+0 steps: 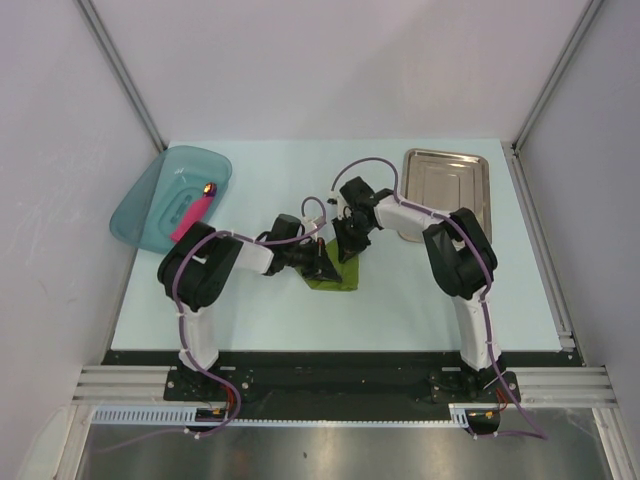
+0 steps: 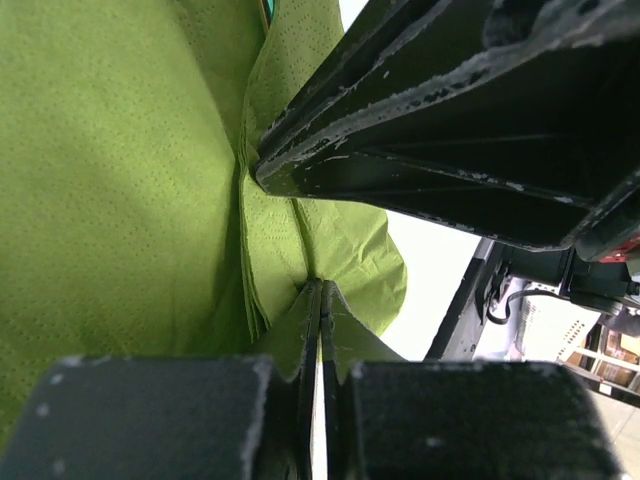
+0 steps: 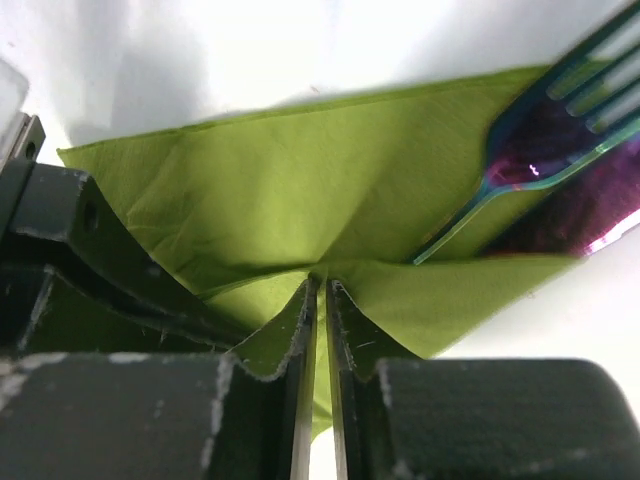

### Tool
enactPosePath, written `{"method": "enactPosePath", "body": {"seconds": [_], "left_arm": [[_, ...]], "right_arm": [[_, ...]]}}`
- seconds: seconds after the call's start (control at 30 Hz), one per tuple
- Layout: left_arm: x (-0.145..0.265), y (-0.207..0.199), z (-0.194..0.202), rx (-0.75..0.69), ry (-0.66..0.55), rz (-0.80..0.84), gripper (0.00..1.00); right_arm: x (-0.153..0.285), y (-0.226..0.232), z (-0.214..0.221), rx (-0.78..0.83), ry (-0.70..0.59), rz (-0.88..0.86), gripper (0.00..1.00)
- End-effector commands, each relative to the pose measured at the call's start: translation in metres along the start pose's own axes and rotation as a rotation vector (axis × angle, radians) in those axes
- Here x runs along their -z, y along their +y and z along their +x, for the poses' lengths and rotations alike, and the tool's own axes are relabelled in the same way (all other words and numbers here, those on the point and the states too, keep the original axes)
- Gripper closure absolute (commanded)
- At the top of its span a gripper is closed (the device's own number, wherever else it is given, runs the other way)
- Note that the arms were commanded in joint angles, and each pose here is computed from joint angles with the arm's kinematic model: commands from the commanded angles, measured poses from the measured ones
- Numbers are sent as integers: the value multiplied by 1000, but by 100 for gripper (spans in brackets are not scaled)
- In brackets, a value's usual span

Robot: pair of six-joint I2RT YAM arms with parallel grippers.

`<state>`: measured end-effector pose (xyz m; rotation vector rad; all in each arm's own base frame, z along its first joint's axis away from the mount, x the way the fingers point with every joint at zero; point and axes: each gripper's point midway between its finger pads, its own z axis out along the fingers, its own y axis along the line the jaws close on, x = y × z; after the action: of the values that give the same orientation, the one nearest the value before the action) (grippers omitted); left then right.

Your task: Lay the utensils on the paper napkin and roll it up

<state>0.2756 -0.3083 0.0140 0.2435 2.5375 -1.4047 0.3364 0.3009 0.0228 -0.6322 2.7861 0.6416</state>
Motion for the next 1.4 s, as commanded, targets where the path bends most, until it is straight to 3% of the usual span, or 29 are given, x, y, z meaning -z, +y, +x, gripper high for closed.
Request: {"method": "enactPosePath", "body": {"seconds": [0.0,0.13,0.3,0.43,0.47,0.53,0.87,1.13,1.37], "left_arm": [[1,26,1,-28,-31,-127,97],[6,12,-4,-47,-42,-78,84],[45,-28,-28,-94,-161,32,60],[86,-7,-44,-66,-229,-38,44],[92,-2,-44,-66,-233,-57,32],[104,17,-40,-45,-235,-114,25],[95,67,-5,50,-137,-205,26],[53,42,5,50,-67,-23,28],[33,15,-34,-13,-141,86,28]], "right_arm": [[-20,-15,15,34,41,58,87],[-28,-23,25,37,70,79,89],[-36,-29,35,35,90,83,90],[-40,-29,39,27,96,75,90],[-41,-29,40,27,98,73,90],[-41,-28,40,26,95,71,90],[-43,-28,39,16,92,67,91],[-45,-30,38,6,93,70,91],[-44,-29,36,4,90,65,91]]}}
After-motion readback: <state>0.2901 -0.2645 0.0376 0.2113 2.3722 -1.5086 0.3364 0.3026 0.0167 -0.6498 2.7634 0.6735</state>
